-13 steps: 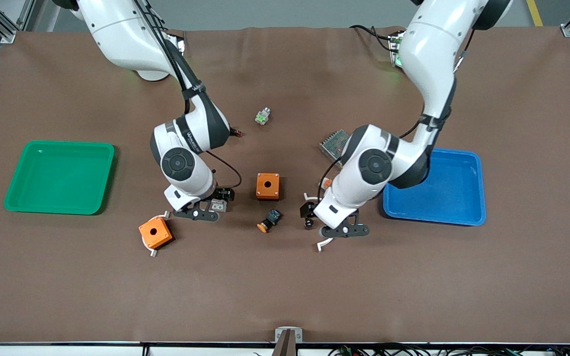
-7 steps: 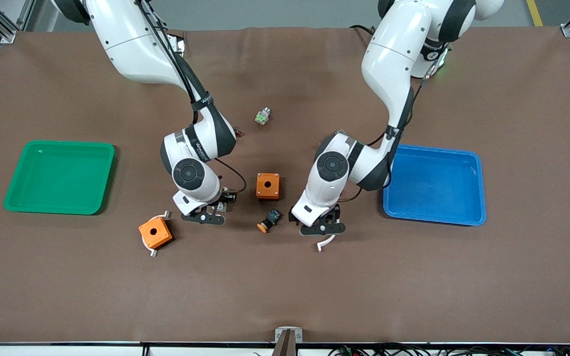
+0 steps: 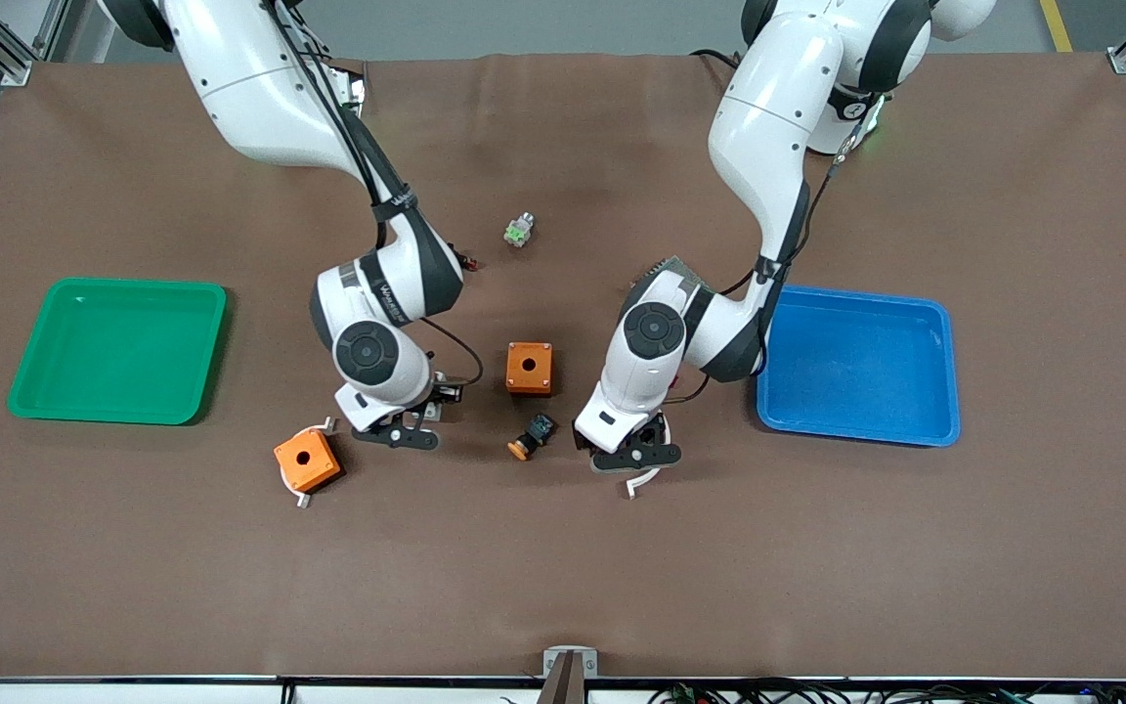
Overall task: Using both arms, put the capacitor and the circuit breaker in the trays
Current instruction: 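Grasp the breaker with the right gripper while the left gripper grasps the capacitor, then carry the breaker into the green tray while the left gripper carries the capacitor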
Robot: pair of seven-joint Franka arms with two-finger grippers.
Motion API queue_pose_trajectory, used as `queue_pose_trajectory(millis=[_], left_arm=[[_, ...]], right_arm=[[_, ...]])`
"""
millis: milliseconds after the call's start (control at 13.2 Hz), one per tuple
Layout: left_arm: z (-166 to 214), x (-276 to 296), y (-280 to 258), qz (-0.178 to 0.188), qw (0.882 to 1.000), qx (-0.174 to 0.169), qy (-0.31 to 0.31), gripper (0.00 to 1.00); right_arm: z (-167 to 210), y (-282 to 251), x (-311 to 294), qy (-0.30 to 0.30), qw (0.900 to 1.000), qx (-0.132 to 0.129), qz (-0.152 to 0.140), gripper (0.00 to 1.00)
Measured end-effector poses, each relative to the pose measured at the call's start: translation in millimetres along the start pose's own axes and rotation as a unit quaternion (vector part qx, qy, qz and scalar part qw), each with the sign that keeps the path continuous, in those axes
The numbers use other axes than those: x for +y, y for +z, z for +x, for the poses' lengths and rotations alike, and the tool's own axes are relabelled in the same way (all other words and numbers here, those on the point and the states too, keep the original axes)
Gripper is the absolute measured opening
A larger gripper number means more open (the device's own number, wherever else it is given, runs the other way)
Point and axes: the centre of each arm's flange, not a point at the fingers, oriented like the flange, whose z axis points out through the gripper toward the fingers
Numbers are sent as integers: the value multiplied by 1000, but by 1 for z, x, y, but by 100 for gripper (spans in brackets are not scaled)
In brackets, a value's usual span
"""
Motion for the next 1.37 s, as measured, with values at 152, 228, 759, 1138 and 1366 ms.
queue_pose_trajectory(millis=[152,228,759,1138,1366], left_arm=[[-1,0,0,0,1000,0,0,54],[-1,1,1,0,1000,-1,1,54],[-6,5,3,1,1000,-2,5,40],[-5,7,0,-2,1000,1,-2,34],[5,8,-21,1,1000,-4,-12,34]], right_arm=[[9,-45,38,-27,999,-19,2,40],[12,-68,65,-42,999,-33,4,40],[25,-110,296,-179,978,-95,41,40],[25,-63,384,-250,964,-88,22,40],[15,-17,422,-271,959,-70,28,40]])
